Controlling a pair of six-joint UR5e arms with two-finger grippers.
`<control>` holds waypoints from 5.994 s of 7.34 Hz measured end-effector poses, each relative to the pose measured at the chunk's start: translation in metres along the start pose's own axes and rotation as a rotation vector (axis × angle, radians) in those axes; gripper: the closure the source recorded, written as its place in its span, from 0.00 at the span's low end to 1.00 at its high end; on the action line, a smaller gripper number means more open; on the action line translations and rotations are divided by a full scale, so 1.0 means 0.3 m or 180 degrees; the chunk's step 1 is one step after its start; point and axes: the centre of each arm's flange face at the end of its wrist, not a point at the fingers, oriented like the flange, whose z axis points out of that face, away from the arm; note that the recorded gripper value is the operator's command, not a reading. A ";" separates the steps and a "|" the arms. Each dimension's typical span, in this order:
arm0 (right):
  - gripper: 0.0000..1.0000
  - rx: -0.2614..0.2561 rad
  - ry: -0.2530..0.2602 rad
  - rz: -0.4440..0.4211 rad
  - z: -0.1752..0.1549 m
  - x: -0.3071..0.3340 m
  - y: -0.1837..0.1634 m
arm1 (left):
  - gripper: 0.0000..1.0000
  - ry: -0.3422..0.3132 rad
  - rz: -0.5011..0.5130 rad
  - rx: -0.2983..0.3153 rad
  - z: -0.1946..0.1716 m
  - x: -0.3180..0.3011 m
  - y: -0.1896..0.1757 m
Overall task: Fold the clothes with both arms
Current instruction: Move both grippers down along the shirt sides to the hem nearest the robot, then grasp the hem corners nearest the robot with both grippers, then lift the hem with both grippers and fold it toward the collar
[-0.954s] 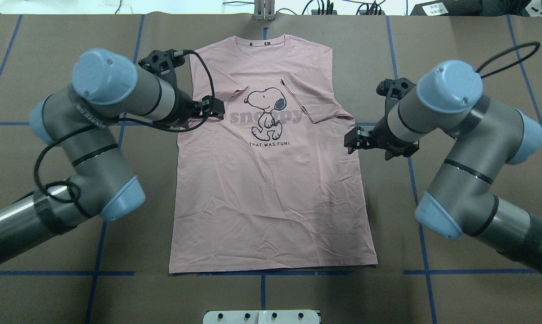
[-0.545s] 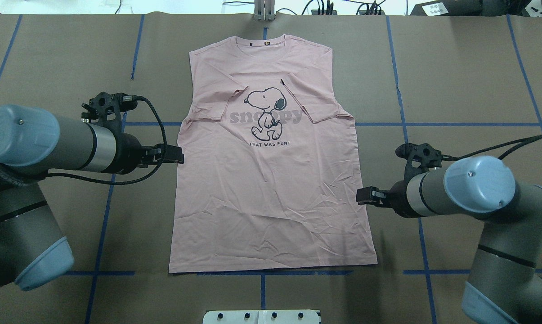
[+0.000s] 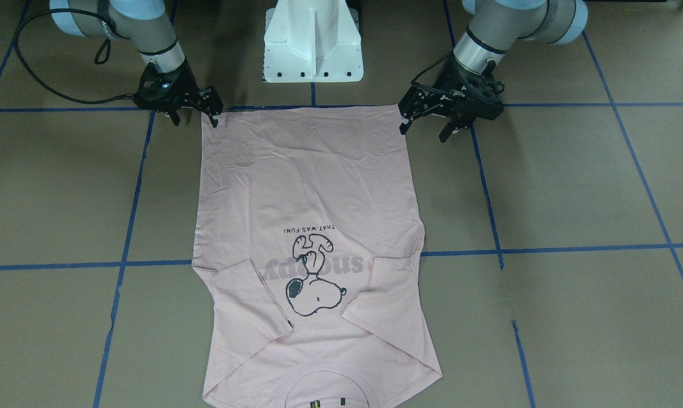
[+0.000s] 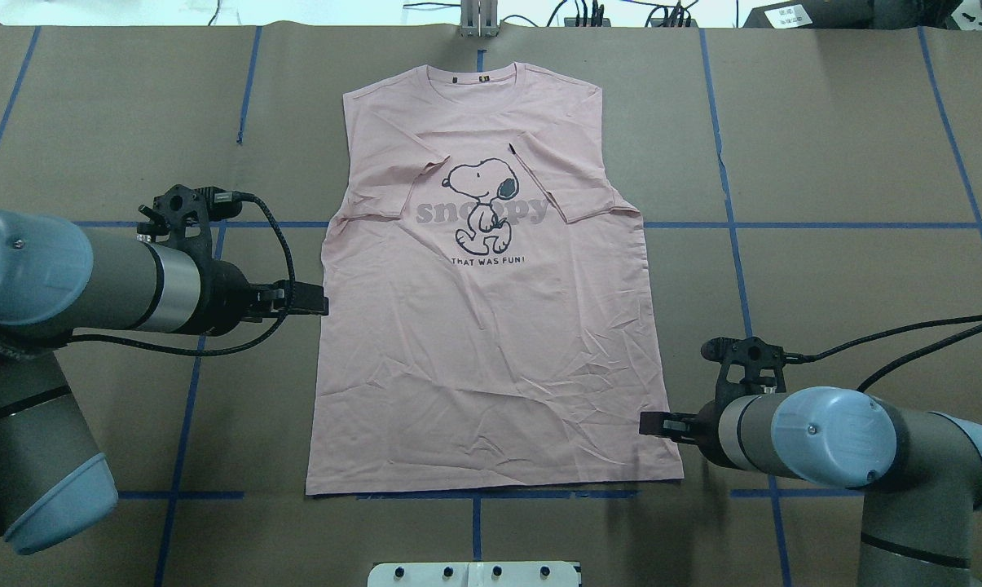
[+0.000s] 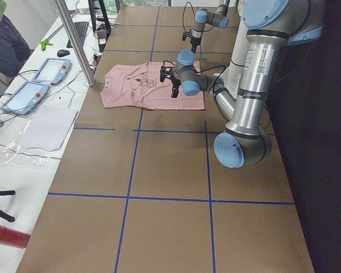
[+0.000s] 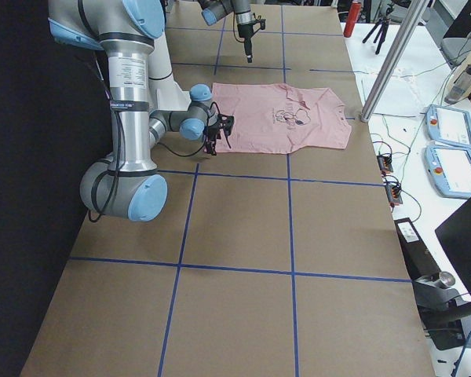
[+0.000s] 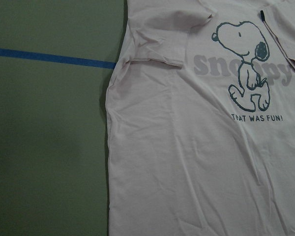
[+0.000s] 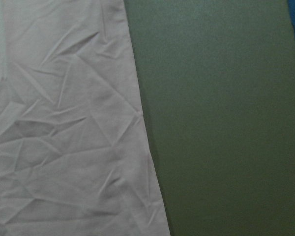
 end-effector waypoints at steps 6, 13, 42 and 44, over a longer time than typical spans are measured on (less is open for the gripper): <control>0.03 -0.0133 0.0162 -0.0122 0.036 -0.058 0.097 | 0.00 0.0018 -0.0003 -0.0017 -0.005 0.004 0.005; 1.00 -0.0174 0.0261 -0.0146 0.061 -0.046 0.101 | 0.00 0.0077 0.0017 -0.0005 -0.030 0.026 0.007; 1.00 -0.0730 -0.0334 -0.0180 -0.368 -0.033 0.176 | 1.00 -0.0672 -0.0842 -0.0570 -0.108 0.282 0.694; 1.00 -0.1080 -0.0430 -0.0235 -0.486 -0.013 0.267 | 1.00 -0.0540 -0.0676 -0.0807 -0.286 0.320 0.770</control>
